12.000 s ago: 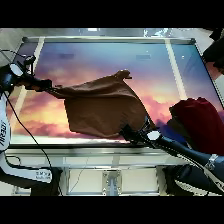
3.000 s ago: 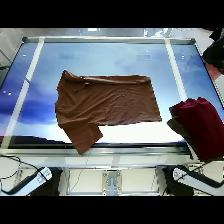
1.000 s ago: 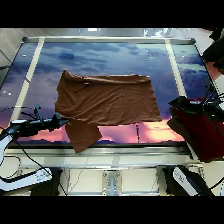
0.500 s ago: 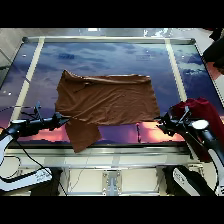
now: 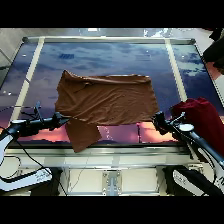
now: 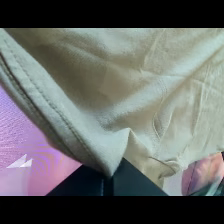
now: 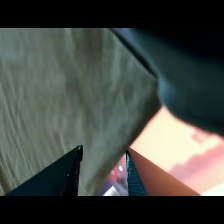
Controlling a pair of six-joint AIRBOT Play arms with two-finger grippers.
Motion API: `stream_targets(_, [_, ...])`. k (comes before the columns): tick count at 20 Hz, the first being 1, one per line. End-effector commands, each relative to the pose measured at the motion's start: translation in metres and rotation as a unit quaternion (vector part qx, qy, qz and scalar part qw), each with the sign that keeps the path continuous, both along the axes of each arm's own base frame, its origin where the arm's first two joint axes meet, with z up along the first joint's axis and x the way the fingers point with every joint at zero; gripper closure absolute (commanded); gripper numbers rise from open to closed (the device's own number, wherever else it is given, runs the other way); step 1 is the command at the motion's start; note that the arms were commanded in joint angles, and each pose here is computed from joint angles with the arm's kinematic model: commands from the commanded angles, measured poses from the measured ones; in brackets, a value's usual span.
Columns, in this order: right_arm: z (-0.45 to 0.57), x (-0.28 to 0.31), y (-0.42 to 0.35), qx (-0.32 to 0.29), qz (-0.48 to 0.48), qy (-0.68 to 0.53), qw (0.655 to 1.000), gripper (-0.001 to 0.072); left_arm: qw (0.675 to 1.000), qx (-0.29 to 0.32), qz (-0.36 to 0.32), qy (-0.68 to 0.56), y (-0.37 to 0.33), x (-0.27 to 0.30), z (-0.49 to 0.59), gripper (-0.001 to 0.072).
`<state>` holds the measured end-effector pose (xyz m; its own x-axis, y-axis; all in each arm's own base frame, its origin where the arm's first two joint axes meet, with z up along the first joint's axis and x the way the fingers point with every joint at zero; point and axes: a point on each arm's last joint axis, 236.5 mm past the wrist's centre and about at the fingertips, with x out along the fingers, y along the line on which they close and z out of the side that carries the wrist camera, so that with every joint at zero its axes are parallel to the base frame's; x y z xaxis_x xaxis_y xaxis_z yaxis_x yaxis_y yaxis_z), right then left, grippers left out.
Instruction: Fold the shirts.
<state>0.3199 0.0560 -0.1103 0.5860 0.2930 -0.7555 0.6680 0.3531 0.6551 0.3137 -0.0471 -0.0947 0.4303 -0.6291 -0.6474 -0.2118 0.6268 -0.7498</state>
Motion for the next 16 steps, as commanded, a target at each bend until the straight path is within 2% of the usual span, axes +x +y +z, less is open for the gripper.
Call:
stream_targets(1, [0.001, 0.021, -0.010, -0.021, -0.022, -0.014, 0.999, 0.0388, 1.000, 0.001, 0.000, 0.000, 0.000, 0.000, 0.000, 0.0693])
stream_targets(2, [0.000, 0.025, -0.008, -0.018, -0.019, -0.010, 1.000, 0.0396, 1.000, 0.000, 0.000, 0.000, 0.000, 0.000, 0.000, 0.0693])
stream_targets(3, [-0.002, 0.028, -0.008, -0.017, -0.017, -0.007, 1.000, 0.0462, 1.000, 0.000, 0.000, 0.000, 0.000, 0.000, 0.000, 0.0693])
stream_targets(4, [-0.003, 0.032, -0.007, -0.016, -0.016, -0.004, 1.000, 0.0595, 1.000, 0.000, 0.000, 0.000, 0.000, 0.000, 0.000, 0.0693])
stream_targets(5, [-0.003, 0.035, -0.006, -0.014, -0.012, -0.005, 1.000, 0.0697, 1.000, 0.000, 0.000, 0.000, 0.000, 0.000, 0.000, 0.0693])
stream_targets(7, [0.017, 0.049, 0.002, -0.037, 0.045, -0.042, 0.997, 0.0701, 1.000, -0.008, 0.009, -0.008, -0.001, 0.005, 0.006, 0.0694])
stream_targets(9, [0.065, 0.068, 0.020, -0.072, 0.141, -0.120, 0.980, 0.0703, 0.999, -0.017, -0.001, -0.039, -0.002, 0.013, 0.032, 0.0696])
stream_targets(12, [0.174, 0.066, 0.053, -0.141, 0.303, -0.247, 0.909, 0.0704, 0.986, 0.025, -0.021, -0.165, 0.007, 0.034, 0.122, 0.0696])
stream_targets(14, [0.242, 0.038, 0.061, -0.202, 0.376, -0.293, 0.856, 0.0702, 0.952, 0.091, 0.005, -0.292, 0.025, 0.041, 0.222, 0.0695])
stream_targets(16, [0.316, 0.003, 0.061, -0.241, 0.375, -0.338, 0.829, 0.0702, 0.900, 0.143, 0.058, -0.407, 0.037, 0.020, 0.331, 0.0694])
